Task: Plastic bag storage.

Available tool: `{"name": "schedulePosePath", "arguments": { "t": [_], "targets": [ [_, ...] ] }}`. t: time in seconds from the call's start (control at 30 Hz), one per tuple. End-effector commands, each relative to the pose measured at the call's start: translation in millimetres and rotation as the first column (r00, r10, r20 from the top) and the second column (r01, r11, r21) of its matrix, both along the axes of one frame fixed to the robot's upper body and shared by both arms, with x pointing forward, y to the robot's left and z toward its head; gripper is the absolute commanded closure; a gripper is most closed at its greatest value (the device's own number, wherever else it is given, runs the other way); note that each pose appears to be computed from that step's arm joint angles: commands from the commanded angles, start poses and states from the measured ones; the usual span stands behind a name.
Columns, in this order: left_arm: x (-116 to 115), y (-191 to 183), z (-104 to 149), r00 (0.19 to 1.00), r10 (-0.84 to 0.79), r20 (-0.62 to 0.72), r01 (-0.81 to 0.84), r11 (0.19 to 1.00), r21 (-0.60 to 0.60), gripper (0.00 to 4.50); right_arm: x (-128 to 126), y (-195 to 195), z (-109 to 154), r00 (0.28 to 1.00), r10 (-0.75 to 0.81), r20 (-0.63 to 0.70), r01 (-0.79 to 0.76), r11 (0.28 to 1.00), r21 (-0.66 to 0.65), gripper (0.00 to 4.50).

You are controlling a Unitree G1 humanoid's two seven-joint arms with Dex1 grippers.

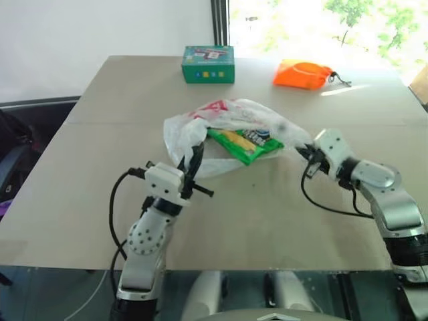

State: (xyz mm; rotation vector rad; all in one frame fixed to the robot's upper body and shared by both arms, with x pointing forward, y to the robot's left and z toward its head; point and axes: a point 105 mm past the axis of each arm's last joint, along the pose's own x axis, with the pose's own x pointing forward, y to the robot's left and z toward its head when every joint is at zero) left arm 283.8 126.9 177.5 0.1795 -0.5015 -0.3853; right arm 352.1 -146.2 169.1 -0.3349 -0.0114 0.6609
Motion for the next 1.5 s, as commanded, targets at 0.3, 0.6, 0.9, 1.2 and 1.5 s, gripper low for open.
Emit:
{"name": "schedulePosePath", "arguments": {
  "t": [0.3, 0.6, 0.9, 1.2, 1.5],
  "targets": [
    [108.7, 66.9, 166.5, 0.934, 0.262, 0.241, -0.212, 0.954, -0.213, 4.5, 56.5, -18.0, 185.8, 0.957, -0.178, 0.227, -0.012, 0.761, 0.649, 4.48],
    [111.5, 87.6, 236.8, 0.914, 0.235, 0.331, -0.182, 0.966, -0.184, 4.5, 54.0, -42.2, 234.7, 0.892, -0.266, 0.365, -0.065, 0.724, 0.687, 4.48],
    [77.6, 69.3, 140.2, 0.983, 0.046, 0.179, -0.04, 0.998, -0.037, 4.5, 12.2, -26.3, 167.5, 0.968, 0.046, 0.245, -0.178, 0.816, 0.55, 3.77],
    [-2.4, 52.1, 37.7, 0.979, -0.147, -0.142, 0.153, 0.988, 0.032, 0.99, -62.6, -35.5, 20.6, 0.923, 0.316, -0.22, -0.193, 0.874, 0.445, 0.0],
    [-60.9, 77.9, -69.5, 0.906, 0.005, -0.422, 0.057, 0.989, 0.134, 0.07, -73.7, -72.2, -62.6, 0.965, 0.137, -0.222, -0.095, 0.978, 0.188, 0.0]
  ]
}}
